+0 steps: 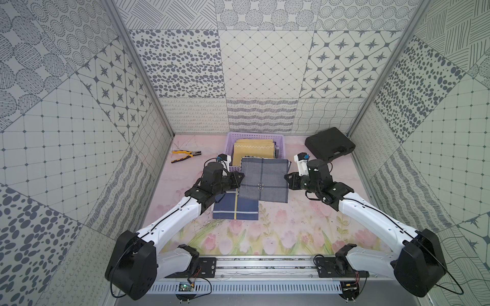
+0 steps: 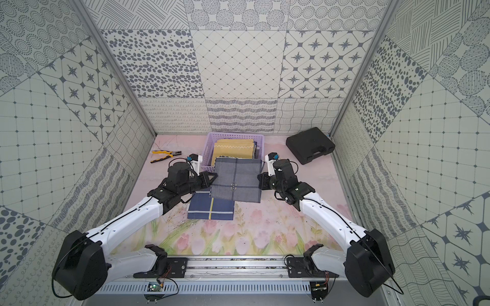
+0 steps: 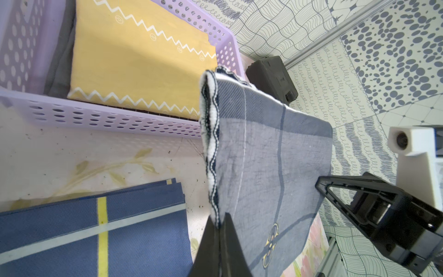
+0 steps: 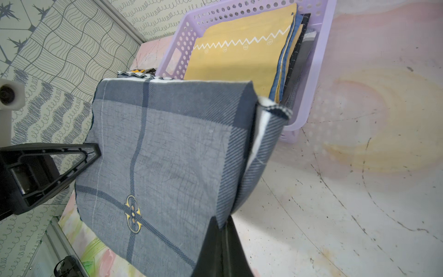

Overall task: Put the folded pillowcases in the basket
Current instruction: Place the pillowcase in the basket.

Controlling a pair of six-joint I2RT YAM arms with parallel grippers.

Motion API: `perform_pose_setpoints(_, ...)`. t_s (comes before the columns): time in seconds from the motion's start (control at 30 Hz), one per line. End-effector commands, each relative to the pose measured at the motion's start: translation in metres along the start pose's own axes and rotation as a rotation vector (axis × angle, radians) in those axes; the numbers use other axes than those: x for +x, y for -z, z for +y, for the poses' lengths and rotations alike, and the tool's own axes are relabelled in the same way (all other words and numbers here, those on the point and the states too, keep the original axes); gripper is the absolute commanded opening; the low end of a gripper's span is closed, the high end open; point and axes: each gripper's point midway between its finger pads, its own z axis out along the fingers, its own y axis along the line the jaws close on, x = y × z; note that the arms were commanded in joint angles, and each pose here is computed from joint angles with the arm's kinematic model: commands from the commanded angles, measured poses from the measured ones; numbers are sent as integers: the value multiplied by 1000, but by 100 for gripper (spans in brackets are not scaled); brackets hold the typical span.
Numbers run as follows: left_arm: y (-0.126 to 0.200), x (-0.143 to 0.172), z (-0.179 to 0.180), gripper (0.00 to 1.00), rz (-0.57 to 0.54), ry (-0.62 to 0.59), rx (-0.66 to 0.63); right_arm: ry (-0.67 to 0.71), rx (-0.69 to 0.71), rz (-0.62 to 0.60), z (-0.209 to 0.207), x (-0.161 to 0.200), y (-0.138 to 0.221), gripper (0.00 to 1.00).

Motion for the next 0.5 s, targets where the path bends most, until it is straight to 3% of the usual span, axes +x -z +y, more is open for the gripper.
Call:
perform_pose_setpoints(0.0, -8, -25, 15, 0, -55, -41, -64, 28, 14, -77, -2, -31, -6, 0)
perform_pose_setpoints(0.47, -52, -97, 39, 0, -129, -59, -75, 25, -8, -111, -9, -89, -67, 0)
